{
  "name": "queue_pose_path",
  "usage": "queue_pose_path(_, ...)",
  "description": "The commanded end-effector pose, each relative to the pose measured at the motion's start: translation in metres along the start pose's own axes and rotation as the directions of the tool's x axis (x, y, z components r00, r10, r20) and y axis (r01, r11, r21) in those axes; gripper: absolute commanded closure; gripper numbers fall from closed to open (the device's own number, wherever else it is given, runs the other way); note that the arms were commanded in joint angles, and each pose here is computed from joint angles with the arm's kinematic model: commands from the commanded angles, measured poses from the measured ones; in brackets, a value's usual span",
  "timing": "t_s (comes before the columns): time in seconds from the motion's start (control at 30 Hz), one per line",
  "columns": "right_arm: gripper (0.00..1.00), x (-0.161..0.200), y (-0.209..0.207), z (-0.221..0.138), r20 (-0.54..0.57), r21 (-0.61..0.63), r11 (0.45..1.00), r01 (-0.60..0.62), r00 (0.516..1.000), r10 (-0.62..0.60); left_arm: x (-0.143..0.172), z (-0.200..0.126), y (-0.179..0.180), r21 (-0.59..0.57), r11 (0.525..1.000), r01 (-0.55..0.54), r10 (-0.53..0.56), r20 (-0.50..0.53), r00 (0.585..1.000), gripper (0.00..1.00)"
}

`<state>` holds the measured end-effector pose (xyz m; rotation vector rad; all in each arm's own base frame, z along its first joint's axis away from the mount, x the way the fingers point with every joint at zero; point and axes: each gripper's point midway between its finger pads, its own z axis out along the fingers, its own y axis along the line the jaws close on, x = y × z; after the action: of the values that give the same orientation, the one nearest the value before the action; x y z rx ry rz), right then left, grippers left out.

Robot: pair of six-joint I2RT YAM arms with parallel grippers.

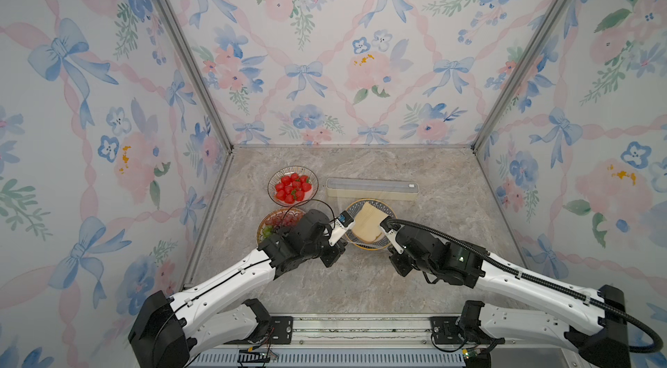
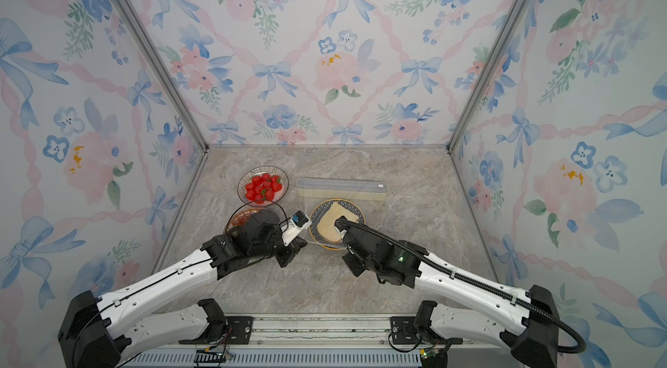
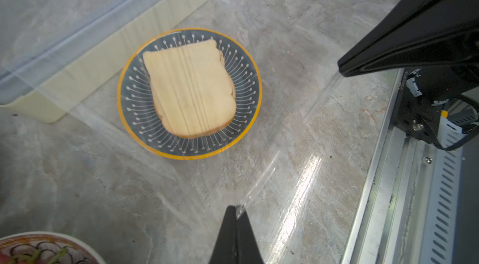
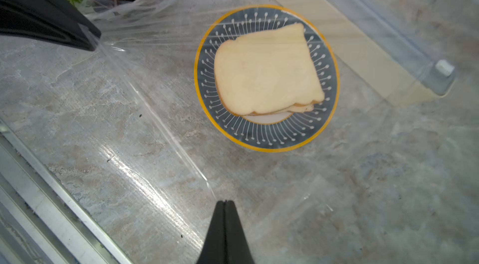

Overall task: Wrap the plate with plastic wrap
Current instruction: Cover the plate with plastic wrap.

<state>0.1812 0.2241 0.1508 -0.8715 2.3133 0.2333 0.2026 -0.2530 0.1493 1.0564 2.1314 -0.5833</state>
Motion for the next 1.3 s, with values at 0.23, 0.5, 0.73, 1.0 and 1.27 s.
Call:
queue_pose_path(0.23,1.0,0.05,0.01,0.045,-0.066,-0.011,0.982,-0.186,0.98,0.185,0.062,0.044,-0.008,0.033,0.986,0.161,-0.155,-0.142,0.978,1.0)
queue_pose_path(0.5,1.0,0.065,0.003,0.076,-0.1,0.03,0.97,-0.241,0.965,0.243,0.075,0.076,0.007,-0.033,0.979,0.203,-0.205,-0.192,0.96,1.0)
queue_pose_path(0.73,1.0,0.066,-0.018,0.093,-0.069,0.086,0.946,-0.313,0.945,0.319,0.073,0.095,0.035,-0.139,0.962,0.235,-0.258,-0.174,0.951,1.0)
queue_pose_path(1.0,1.0,0.06,-0.039,0.104,-0.008,0.128,0.917,-0.377,0.925,0.381,0.066,0.108,0.059,-0.196,0.94,0.279,-0.307,-0.126,0.943,1.0)
queue_pose_path(1.27,1.0,0.06,-0.053,0.109,0.037,0.143,0.887,-0.439,0.898,0.439,0.053,0.11,0.075,-0.228,0.92,0.318,-0.34,-0.062,0.938,0.96)
